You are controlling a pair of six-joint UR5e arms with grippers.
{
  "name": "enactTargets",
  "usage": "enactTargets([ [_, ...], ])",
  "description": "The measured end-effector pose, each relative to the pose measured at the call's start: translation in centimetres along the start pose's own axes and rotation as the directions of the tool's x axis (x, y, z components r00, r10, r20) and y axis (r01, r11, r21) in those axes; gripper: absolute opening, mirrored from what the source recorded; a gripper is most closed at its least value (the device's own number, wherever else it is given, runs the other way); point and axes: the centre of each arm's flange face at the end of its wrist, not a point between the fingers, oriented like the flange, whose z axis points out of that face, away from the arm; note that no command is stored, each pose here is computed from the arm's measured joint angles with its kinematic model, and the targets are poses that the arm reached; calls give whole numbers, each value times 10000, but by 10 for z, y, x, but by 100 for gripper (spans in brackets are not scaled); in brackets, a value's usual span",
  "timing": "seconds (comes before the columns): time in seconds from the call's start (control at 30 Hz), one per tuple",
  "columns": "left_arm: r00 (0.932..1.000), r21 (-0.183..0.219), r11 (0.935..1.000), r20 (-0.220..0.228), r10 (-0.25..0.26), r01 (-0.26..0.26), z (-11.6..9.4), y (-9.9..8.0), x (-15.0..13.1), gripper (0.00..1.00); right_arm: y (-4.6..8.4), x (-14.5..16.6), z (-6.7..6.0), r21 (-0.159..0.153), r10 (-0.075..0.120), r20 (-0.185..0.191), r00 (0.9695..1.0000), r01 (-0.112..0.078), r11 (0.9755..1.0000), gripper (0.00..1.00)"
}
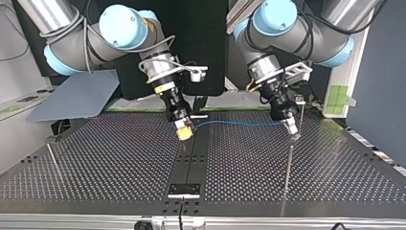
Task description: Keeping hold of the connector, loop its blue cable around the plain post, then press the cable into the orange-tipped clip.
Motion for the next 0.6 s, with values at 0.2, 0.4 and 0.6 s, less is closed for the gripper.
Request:
enactTargets([
  [0.2, 9993, 32, 10000, 386, 16, -17, 14, -12, -41, 0, -2, 8, 5, 232, -3, -175, 9998, 7, 9997, 0],
  [0.4, 9965, 432, 9986, 760, -341, 309, 28, -29, -83, 0, -3, 16, 10, 467, 115, -342, 9994, -99, 9989, 0],
  [0.6, 9931, 518, 9978, 1069, -478, 424, 44, -34, -114, 0, -2, 30, 22, 694, 198, -683, 9975, -150, 9975, 0],
])
